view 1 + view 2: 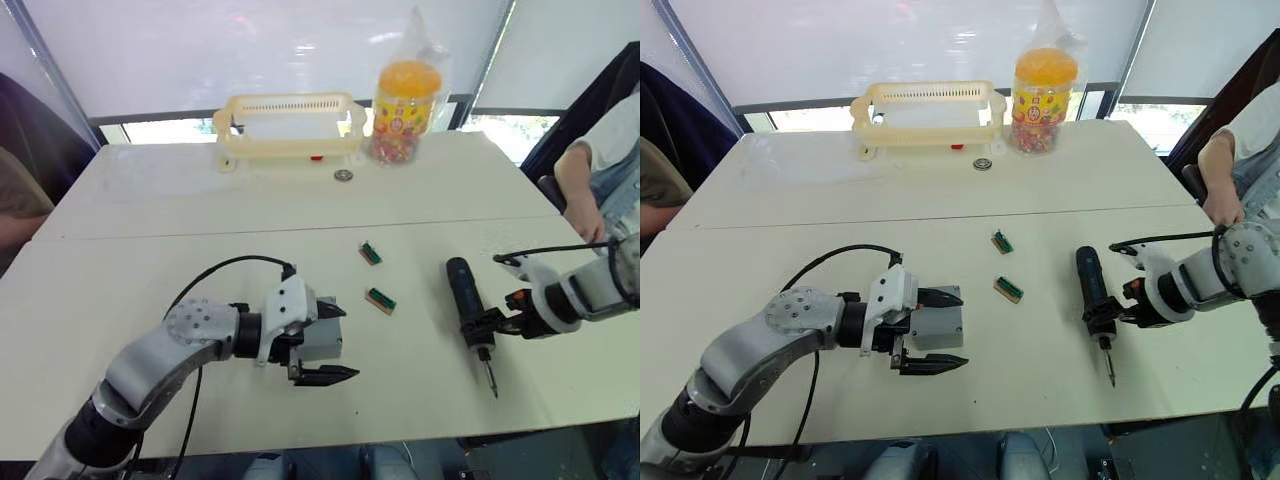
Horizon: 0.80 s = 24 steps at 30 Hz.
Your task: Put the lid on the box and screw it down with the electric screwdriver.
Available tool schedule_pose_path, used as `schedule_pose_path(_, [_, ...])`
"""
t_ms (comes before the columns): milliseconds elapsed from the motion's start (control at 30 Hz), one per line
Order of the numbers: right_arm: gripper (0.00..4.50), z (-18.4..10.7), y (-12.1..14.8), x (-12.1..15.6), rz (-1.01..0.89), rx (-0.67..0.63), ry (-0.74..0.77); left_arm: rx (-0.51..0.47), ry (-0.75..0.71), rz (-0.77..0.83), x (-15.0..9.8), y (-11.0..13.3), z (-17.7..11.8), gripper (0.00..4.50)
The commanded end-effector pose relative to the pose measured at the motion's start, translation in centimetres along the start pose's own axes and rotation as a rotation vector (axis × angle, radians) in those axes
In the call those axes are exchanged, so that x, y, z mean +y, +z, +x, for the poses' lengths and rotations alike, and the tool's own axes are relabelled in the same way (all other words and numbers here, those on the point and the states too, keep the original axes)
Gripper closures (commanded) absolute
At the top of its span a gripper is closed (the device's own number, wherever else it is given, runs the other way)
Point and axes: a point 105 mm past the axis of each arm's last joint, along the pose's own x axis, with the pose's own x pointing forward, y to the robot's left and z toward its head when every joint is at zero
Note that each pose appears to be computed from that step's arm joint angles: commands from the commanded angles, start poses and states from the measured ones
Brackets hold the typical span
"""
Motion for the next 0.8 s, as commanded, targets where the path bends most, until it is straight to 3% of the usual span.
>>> schedule_pose_path(33, [0.25,1.2,-1.2,-0.2,-0.032,0.063,-0.058,-0.031,0.023,0.027,-0.2,0.8,0.2,0.01])
schedule_pose_path(133, [1.27,1.7,-2.3,-0.7,-0.064,0.093,-0.114,-0.031,0.052,0.021,0.1,0.7,0.1,0.00])
schedule_pose_path(233, [2.68,1.5,-2.2,-1.0,-0.060,0.073,-0.131,-0.016,0.083,0.007,0.8,0.2,-0.6,0.00])
schedule_pose_path(400, [2.73,0.1,0.8,-1.0,0.020,-0.092,-0.084,0.022,0.162,-0.014,3.4,-0.5,-3.2,0.00])
schedule_pose_path(500, [2.73,-2.7,4.5,-0.1,0.031,-0.321,0.006,0.023,0.195,-0.048,4.8,-0.6,-5.2,0.00])
schedule_pose_path(600, [2.73,-6.3,7.6,2.1,-0.086,-0.612,0.115,0.014,0.187,-0.075,5.7,-0.2,-6.4,0.00])
schedule_pose_path(633, [2.73,-7.9,8.8,3.4,-0.158,-0.766,0.152,0.018,0.180,-0.078,6.0,-0.2,-6.6,0.00])
schedule_pose_path(700, [2.73,-9.9,9.6,5.6,-0.293,-0.997,0.189,0.037,0.169,-0.076,6.4,-0.3,-6.7,0.00])
schedule_pose_path(800, [2.73,-10.3,9.1,9.0,-0.440,-1.152,0.240,0.070,0.143,-0.063,6.6,-0.4,-7.0,0.00])
